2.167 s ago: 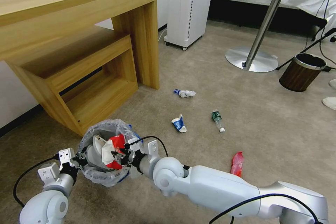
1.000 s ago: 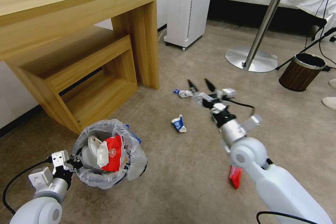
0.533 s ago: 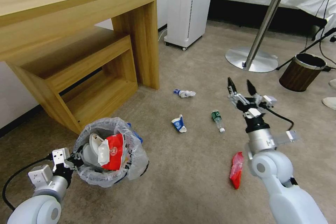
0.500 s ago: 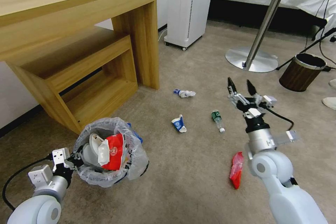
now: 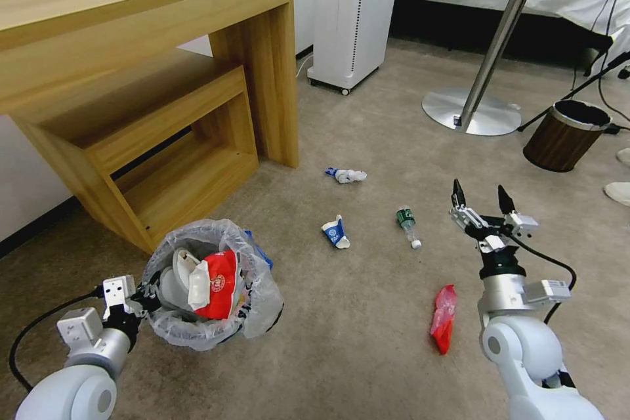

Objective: Pick up the trash bin and place the garbage on the floor into it.

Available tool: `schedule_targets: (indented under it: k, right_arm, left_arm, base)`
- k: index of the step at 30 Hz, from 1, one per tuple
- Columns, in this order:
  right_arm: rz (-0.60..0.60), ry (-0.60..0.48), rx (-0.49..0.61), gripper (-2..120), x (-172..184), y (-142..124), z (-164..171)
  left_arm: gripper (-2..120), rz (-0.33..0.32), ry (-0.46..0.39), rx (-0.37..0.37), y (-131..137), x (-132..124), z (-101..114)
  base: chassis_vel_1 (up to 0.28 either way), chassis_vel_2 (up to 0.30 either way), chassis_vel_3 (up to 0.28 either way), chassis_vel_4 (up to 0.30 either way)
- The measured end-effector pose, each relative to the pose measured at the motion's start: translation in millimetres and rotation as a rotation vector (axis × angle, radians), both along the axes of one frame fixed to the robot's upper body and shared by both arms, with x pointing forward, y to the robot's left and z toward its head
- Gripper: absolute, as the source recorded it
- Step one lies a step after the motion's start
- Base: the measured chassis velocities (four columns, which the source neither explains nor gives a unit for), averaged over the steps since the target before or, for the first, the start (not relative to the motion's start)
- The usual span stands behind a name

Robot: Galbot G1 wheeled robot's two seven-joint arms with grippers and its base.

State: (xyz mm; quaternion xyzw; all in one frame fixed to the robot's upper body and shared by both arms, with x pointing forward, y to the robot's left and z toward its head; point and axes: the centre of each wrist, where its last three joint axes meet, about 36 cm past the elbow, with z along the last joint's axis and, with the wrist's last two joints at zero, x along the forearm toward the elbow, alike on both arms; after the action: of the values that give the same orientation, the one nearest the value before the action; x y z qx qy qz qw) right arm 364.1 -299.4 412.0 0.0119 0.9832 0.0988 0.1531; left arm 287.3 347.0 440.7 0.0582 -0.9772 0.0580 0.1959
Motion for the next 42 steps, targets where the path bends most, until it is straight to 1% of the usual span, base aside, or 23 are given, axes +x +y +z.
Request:
schedule_targets:
  k: [8, 14, 18, 22, 27, 29, 34, 37, 42]
  right_arm:
    - [-0.014, 0.037, -0.01, 100, -2.5, 3.0, -8.9]
    - [-0.01, 0.034, -0.007, 100, -2.0, 0.8, -10.7]
    - [-0.007, 0.031, -0.002, 100, -1.5, -0.3, -10.7]
    - [0.005, 0.032, 0.001, 100, -1.3, 1.7, -11.4]
    - [0.013, 0.033, 0.004, 100, -1.6, 4.1, -12.3]
    - [0.017, 0.037, 0.007, 100, -3.0, 5.7, -13.6]
    - [0.02, 0.039, 0.008, 100, -5.4, 7.7, -14.4]
    - [0.022, 0.039, 0.001, 100, -9.8, 9.2, -16.6]
    - [0.012, 0.036, -0.001, 100, -14.1, 8.6, -16.7]
  left_arm:
    - [0, 0.0, 0.002, 0.007, 2.7, -0.4, -0.2]
    - [0, -0.009, 0.011, 0.006, 2.9, -0.6, 2.9]
    - [0, -0.029, 0.036, -0.002, 1.2, -2.4, 8.9]
    - [0, -0.06, 0.081, 0.005, 3.8, -5.0, 22.4]
    - [0, -0.088, 0.118, 0.009, 7.0, -5.8, 33.0]
    - [0, -0.115, 0.144, -0.003, 8.2, -5.8, 40.2]
    - [0, -0.132, 0.166, -0.005, 9.7, -6.0, 43.3]
    - [0, -0.143, 0.176, -0.032, 9.8, -4.3, 48.9]
    - [0, -0.146, 0.18, -0.029, 11.4, -2.3, 48.9]
  base:
    - [0.0, 0.0, 0.0, 0.0]
    - [-0.049, -0.048, -0.046, -0.05]
    - [-0.08, -0.073, -0.068, -0.065]
    - [-0.022, -0.046, -0.034, -0.018]
    - [0.0, 0.0, 0.0, 0.0]
    - [0.0, 0.0, 0.0, 0.0]
    - [0.0, 0.0, 0.0, 0.0]
    - [0.0, 0.0, 0.0, 0.0]
    - [0.0, 0.0, 0.0, 0.0]
